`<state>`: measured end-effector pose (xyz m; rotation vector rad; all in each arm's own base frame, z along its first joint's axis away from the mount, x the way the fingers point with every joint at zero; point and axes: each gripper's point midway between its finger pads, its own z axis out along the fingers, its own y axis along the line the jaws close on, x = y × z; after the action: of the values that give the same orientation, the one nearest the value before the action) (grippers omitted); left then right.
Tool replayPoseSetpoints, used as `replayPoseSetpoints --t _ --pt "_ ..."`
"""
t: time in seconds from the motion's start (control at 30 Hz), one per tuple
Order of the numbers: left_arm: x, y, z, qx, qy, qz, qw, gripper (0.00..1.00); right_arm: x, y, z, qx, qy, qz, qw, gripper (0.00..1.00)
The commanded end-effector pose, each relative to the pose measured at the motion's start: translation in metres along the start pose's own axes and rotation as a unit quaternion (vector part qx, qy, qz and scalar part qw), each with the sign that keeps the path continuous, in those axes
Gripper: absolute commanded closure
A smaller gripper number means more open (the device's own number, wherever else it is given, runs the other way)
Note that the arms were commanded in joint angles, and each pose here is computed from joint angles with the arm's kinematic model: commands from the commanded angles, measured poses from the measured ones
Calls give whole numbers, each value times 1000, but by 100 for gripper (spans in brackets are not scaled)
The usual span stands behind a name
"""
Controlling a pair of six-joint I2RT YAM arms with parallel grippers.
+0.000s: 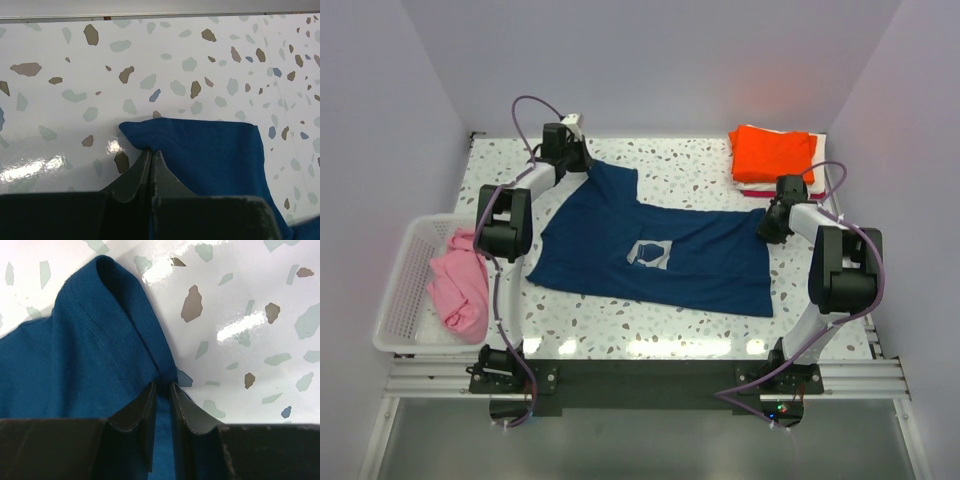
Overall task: Fold and stack the t-shirts
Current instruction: Fold the tshirt
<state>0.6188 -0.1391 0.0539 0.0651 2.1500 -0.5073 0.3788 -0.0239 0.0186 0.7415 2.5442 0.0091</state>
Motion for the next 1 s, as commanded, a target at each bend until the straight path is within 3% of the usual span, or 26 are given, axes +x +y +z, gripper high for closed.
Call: replayPoseSetpoints --t 0.0,0.23,0.97 --pt "-28 2 1 7 -41 8 999 100 5 -3 -1 9 6 -5 1000 80" --pt "-25 4 3 7 -38 8 999 100 1 -2 -9 6 1 -6 1000 75" --pt "-18 4 8 13 -29 5 999 100 -4 4 -19 -2 -11 -23 1000 76"
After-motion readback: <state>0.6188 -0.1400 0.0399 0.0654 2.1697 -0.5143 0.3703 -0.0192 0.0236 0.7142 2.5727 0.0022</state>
